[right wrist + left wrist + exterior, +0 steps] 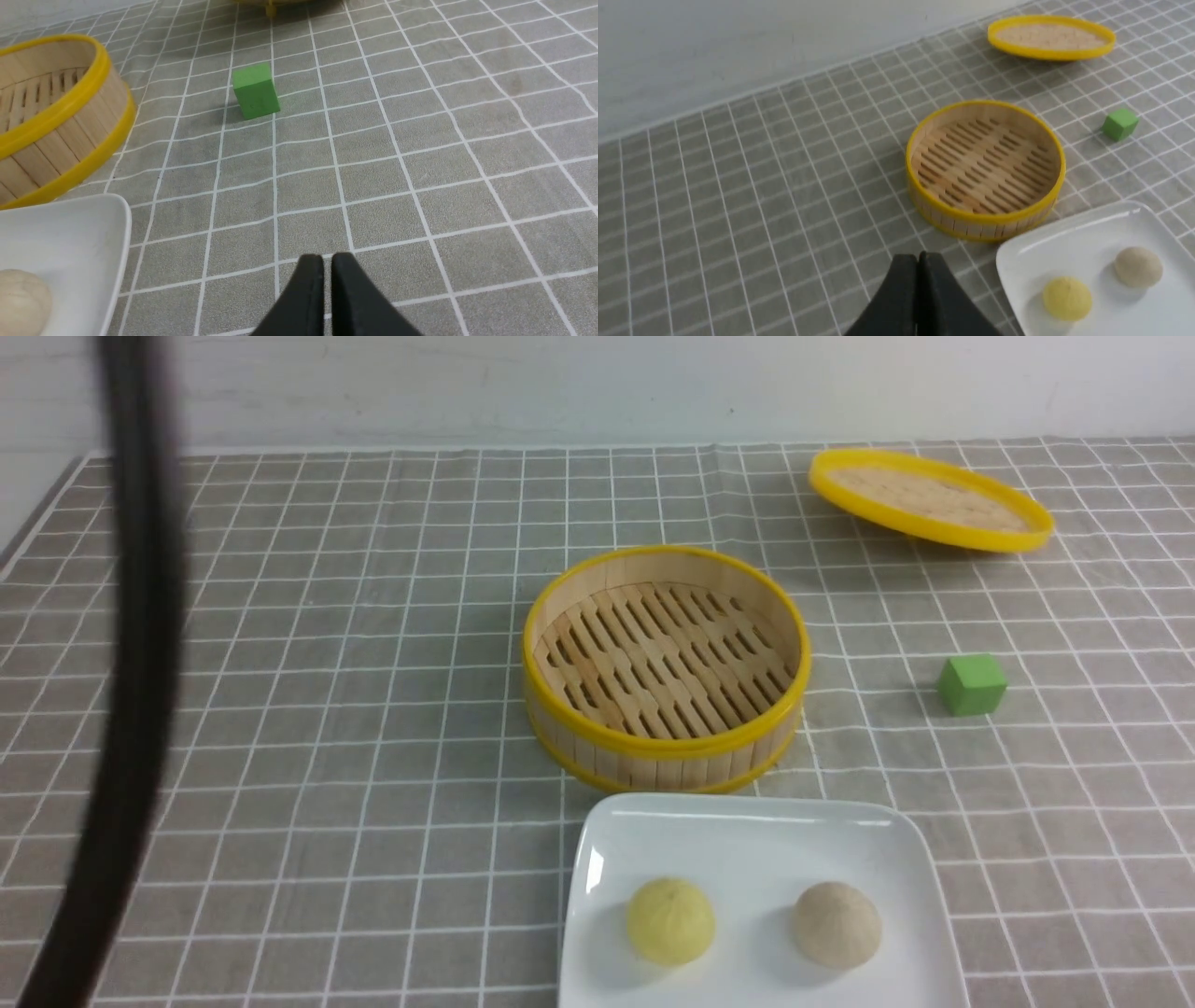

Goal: Put the steamed buns into the plate on the grey tablecloth.

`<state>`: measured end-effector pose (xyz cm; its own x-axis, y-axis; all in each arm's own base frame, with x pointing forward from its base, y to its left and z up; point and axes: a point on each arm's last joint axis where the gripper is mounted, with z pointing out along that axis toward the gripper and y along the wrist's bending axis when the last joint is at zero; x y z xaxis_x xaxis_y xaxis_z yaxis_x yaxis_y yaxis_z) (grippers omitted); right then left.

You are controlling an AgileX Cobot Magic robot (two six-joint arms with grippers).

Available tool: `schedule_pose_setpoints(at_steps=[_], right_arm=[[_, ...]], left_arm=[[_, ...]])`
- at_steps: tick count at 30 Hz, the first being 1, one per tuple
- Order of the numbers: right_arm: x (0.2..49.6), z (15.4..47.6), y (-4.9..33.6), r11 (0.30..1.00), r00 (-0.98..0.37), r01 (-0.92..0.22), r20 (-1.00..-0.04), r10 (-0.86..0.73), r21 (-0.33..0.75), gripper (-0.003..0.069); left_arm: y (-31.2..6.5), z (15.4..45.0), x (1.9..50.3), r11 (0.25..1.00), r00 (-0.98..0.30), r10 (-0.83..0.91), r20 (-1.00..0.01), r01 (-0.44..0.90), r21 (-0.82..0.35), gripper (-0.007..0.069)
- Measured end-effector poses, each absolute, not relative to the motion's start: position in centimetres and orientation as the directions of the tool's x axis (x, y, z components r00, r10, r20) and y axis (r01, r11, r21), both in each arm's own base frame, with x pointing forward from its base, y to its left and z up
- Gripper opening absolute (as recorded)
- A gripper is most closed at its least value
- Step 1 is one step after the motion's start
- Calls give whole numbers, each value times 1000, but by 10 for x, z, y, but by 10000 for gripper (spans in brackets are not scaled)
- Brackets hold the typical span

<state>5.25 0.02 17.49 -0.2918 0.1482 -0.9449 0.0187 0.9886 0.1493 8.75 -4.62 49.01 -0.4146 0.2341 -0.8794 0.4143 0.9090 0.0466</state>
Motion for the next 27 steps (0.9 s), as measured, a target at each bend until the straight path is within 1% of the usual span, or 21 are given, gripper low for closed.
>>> schedule_pose_setpoints(at_steps=[1, 2, 3, 4, 6, 7, 8, 9, 10, 11, 12, 13, 14, 16, 19, 27], right_arm=[[52, 175, 0, 989, -292, 19, -945, 148, 149, 51], [52, 175, 0, 989, -292, 19, -945, 148, 149, 54], [52, 175, 0, 989, -292, 19, -945, 148, 149, 56], [52, 175, 0, 989, -292, 19, -945, 148, 149, 57], [52, 175, 0, 989, -292, 19, -945, 148, 149, 59], [52, 175, 0, 989, -292, 19, -945, 148, 149, 60], [52, 175, 0, 989, -292, 19, -945, 148, 149, 60], [52, 175, 0, 989, -292, 19, -945, 148, 149, 61], [52, 175, 0, 989, -292, 19, -945, 148, 149, 61], [52, 175, 0, 989, -292, 19, -945, 148, 149, 61], [52, 175, 0, 989, -292, 19, -945, 148, 149, 61], [52, 175, 0, 989, -292, 19, -945, 148, 149, 61], [52, 175, 0, 989, -292, 19, -945, 148, 149, 61], [52, 175, 0, 989, -292, 19, -945, 148, 149, 61], [52, 175, 0, 989, -292, 19, -945, 148, 149, 62], [52, 175, 0, 989, -292, 19, -945, 148, 149, 64]], left_arm=[[-40, 470, 82, 921, -461, 204, -864, 388, 10, 21], [-36, 458, 78, 927, -485, 190, -853, 374, -7, 22], [-32, 435, 74, 934, -518, 172, -838, 356, -29, 22], [-31, 422, 73, 937, -528, 146, -836, 345, -54, 22], [-33, 396, 72, 931, -514, 88, -854, 348, -114, 25], [-36, 378, 72, 921, -504, 46, -862, 355, -158, 27], [-37, 377, 73, 916, -495, 24, -869, 359, -179, 27], [-39, 367, 73, 909, -492, 4, -871, 364, -201, 27], [-44, 353, 74, 885, -468, -56, -882, 385, -260, 29], [-47, 346, 75, 869, -453, -88, -887, 400, -290, 30], [-47, 347, 75, 864, -448, -98, -889, 405, -299, 30], [-52, 336, 76, 840, -433, -132, -892, 428, -333, 31], [-55, 333, 77, 825, -426, -151, -892, 443, -352, 31], [-60, 327, 78, 801, -417, -174, -892, 467, -375, 34], [-62, 318, 79, 799, -422, -165, -892, 473, -371, 36], [-58, 302, 81, 847, -479, -115, -870, 410, -338, 42]])
